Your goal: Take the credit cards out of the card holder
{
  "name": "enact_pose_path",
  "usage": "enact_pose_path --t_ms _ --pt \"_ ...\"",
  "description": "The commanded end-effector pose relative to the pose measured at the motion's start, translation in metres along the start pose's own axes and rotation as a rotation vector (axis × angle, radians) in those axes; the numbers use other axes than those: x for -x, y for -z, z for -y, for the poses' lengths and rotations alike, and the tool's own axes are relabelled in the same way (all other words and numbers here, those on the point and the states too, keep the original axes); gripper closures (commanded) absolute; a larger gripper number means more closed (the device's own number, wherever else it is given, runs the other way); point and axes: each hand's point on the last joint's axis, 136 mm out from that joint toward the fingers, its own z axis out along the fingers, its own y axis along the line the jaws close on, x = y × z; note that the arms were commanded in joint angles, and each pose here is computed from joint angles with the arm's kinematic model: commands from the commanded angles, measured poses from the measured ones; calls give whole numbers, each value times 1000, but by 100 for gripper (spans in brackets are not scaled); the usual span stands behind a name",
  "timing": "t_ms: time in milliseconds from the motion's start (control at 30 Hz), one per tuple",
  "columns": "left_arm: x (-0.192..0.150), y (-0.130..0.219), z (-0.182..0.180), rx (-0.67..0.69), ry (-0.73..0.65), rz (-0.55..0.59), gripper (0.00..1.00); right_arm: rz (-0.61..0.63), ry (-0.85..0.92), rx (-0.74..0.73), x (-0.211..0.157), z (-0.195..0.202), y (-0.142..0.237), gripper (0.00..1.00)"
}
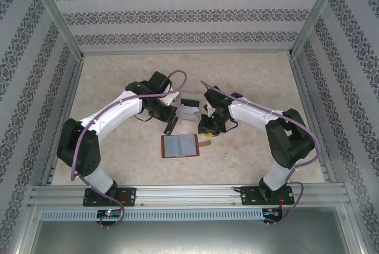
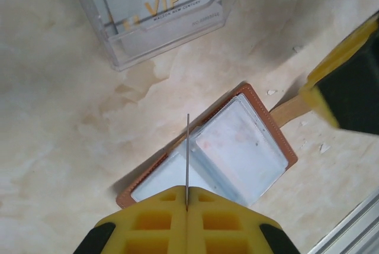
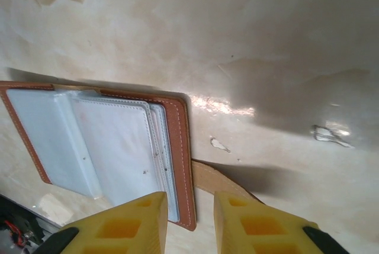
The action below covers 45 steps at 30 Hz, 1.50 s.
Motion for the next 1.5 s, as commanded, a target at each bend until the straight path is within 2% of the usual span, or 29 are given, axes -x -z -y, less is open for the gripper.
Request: enact_pose_path --t_ms 0,167,433,567,800,1167,1467 --pt "1 -6 8 -48 -255 -29 100 15 3 -27 -4 12 11 72" --pt "16 -13 15 -104 -415 -51 100 40 -7 -24 -3 20 20 72" --pt "44 -7 12 -90 -660 -101 100 65 -25 -27 -5 32 32 72" --pt "57 -4 14 -95 -791 -78 100 74 -34 -27 -6 35 35 72" --pt "89 -8 11 -50 -945 -4 100 82 -40 -27 -7 35 38 72" --pt "115 -21 9 -25 -1082 59 100 92 -61 -31 -11 39 39 72" --pt "121 -40 1 -21 -1100 29 100 91 -75 -32 -14 40 37 72"
